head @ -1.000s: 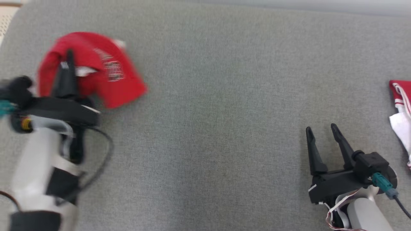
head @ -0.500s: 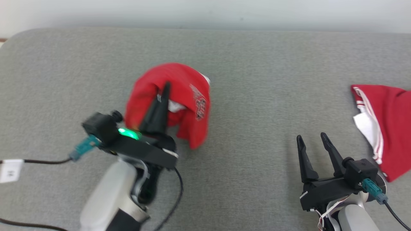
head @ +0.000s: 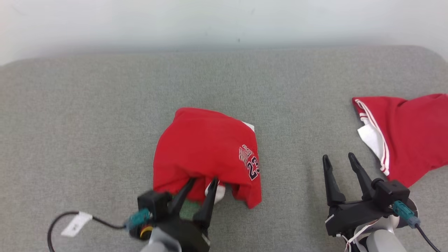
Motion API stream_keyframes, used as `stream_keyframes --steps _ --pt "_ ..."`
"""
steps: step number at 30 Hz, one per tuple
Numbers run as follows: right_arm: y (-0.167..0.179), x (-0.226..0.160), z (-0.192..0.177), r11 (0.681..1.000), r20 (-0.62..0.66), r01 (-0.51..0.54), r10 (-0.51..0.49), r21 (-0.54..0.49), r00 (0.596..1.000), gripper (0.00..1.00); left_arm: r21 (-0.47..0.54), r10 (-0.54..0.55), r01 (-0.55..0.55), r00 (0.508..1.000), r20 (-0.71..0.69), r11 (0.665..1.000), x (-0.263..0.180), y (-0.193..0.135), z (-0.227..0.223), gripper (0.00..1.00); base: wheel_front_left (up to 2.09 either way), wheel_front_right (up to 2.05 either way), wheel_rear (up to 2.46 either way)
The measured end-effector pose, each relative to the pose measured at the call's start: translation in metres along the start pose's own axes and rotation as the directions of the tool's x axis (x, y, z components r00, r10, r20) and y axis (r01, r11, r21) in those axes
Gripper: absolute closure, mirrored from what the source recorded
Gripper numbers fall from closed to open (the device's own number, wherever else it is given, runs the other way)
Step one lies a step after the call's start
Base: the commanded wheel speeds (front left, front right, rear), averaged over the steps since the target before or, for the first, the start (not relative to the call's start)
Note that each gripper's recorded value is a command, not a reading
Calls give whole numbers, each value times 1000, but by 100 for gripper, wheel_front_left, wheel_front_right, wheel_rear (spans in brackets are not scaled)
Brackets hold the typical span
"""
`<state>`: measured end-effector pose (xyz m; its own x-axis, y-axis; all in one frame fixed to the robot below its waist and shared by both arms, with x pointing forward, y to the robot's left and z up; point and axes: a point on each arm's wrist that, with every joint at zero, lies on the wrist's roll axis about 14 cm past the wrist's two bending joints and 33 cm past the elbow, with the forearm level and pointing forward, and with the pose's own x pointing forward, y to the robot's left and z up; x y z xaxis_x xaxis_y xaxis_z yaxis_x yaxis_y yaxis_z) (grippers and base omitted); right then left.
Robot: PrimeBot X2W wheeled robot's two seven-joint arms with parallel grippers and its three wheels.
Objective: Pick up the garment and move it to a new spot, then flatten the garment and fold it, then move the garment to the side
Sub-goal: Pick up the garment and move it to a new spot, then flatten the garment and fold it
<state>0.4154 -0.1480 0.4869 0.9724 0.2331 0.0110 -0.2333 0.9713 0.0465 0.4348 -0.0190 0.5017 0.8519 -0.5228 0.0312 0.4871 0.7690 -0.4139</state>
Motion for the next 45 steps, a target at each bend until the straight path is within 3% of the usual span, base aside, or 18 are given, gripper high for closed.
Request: stream_keyframes --steps 5,11,21,27,36,45 --pt "9 -8 9 1000 24 -8 8 10 1000 0 65 120 -119 993 -14 991 -29 26 -9 0 0 0 0" --pt "24 -15 20 999 55 -37 36 15 998 0 139 258 -264 964 57 954 -68 60 7 0 0 0 0" --pt "51 -17 22 995 64 -100 98 26 993 0 260 428 -481 872 236 837 -126 109 58 0 0 0 0" --pt "67 -19 16 989 45 -143 141 36 989 0 282 471 -544 834 288 790 -150 122 73 0 0 0 0" --pt "111 -23 -15 959 -51 -281 283 48 958 0 244 500 -565 819 282 788 -168 124 67 0 0 0 0" --pt "127 -8 -22 935 -84 -355 355 12 931 0 218 551 -619 778 302 754 -188 136 72 0 0 0 0"
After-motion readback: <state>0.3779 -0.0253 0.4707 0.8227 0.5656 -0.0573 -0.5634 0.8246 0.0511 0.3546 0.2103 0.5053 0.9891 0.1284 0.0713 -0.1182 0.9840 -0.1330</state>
